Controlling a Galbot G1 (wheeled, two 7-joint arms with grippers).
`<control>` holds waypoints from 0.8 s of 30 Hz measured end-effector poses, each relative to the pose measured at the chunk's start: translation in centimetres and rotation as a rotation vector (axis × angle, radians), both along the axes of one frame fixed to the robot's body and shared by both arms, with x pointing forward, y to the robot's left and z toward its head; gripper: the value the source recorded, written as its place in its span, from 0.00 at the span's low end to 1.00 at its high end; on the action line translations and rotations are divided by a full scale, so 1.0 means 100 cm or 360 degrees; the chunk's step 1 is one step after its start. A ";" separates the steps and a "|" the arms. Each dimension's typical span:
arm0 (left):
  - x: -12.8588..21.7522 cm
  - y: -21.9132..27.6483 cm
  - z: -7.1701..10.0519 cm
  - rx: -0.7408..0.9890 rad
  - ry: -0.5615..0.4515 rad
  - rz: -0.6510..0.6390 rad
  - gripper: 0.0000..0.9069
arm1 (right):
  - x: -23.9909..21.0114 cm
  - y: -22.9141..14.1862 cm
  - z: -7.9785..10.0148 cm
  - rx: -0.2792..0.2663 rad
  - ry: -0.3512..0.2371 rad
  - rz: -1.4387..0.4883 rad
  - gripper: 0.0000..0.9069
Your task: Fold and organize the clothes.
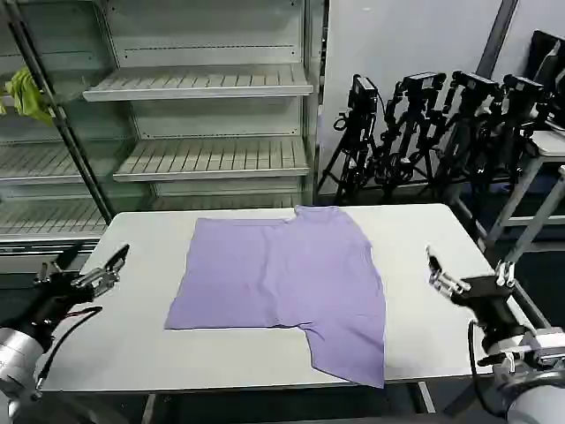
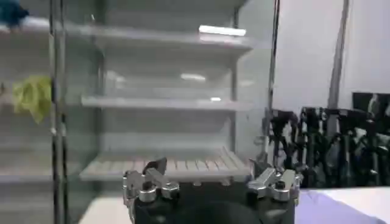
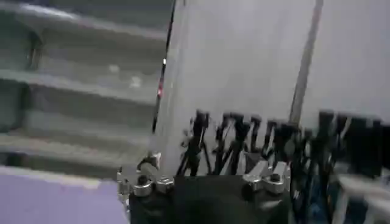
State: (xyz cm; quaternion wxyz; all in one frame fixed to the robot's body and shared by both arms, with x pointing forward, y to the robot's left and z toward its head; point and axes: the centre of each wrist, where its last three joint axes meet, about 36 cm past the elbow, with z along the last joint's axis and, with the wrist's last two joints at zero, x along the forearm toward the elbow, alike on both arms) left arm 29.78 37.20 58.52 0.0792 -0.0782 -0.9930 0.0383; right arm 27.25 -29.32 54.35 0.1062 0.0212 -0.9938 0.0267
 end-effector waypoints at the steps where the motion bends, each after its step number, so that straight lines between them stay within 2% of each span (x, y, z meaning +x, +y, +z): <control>1: 0.001 0.000 -0.001 -0.0005 0.0017 -0.0004 1.00 | -0.003 0.002 -0.003 0.0018 0.0035 0.0003 1.00; 8: 0.005 -0.003 -0.017 -0.0024 0.0132 -0.0044 1.00 | -0.021 0.017 -0.023 0.0098 0.0244 0.0043 1.00; 14: 0.010 -0.007 -0.033 -0.0010 0.0212 -0.0074 1.00 | -0.035 0.029 -0.039 0.0128 0.0379 0.0078 1.00; 24: 0.016 -0.011 -0.061 -0.0004 0.0328 -0.0106 1.00 | -0.049 0.044 -0.058 0.0158 0.0507 0.0136 1.00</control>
